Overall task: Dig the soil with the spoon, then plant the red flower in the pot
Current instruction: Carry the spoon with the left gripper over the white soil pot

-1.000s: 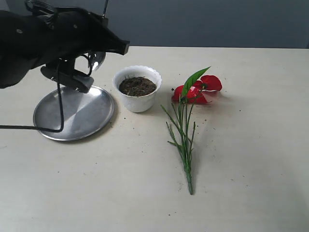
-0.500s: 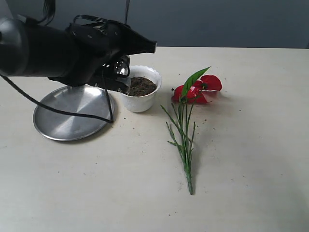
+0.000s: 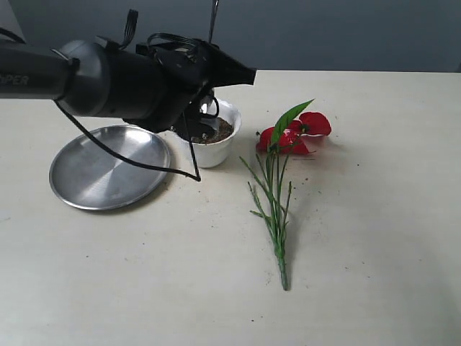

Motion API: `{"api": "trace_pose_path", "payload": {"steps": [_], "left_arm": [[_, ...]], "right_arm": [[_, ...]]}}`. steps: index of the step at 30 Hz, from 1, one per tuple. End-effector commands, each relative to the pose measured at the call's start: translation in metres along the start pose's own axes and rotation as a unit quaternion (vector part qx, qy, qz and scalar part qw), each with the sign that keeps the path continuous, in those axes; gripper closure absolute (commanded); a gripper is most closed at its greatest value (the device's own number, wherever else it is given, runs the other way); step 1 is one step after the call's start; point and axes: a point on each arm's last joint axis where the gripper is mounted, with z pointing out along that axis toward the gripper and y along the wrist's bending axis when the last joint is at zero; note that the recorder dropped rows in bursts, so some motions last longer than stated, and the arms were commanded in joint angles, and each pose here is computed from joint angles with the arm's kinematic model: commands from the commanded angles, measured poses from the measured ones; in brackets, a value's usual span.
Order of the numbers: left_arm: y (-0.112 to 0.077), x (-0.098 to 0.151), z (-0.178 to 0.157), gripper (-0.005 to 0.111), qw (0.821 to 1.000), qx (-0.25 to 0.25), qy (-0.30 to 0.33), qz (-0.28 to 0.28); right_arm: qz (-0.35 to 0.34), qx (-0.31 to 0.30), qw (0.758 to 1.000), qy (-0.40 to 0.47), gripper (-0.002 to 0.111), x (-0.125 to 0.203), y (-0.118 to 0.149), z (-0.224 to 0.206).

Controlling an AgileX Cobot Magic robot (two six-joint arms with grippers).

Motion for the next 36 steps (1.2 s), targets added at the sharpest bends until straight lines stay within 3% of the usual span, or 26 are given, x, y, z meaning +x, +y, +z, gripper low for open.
{"api": "trace_pose_path", "payload": {"steps": [1,9,24,36], "left_arm": [[0.002,-0.005,0.006,0.106,1.000,0.014,-0.001,-0.007],[0.003,-0.008,0.005,0.106,0.999,0.024,-0.016,-0.038],[0.001,-0.014,0.010,0.106,0.999,0.048,-0.002,-0.013],[0.004,-0.008,0.014,0.106,0.998,0.049,0.003,-0.027]], "right_arm": [[-0.001,0.004,1.000,-0.007,0.109,-0.001,0.000,0.000],[-0.001,0.004,1.000,-0.007,0.109,-0.001,0.000,0.000],[0.000,0.004,1.000,-0.007,0.109,-0.001,0.000,0.000],[0.000,0.004,1.000,-0.007,0.109,-0.001,0.000,0.000]]}}
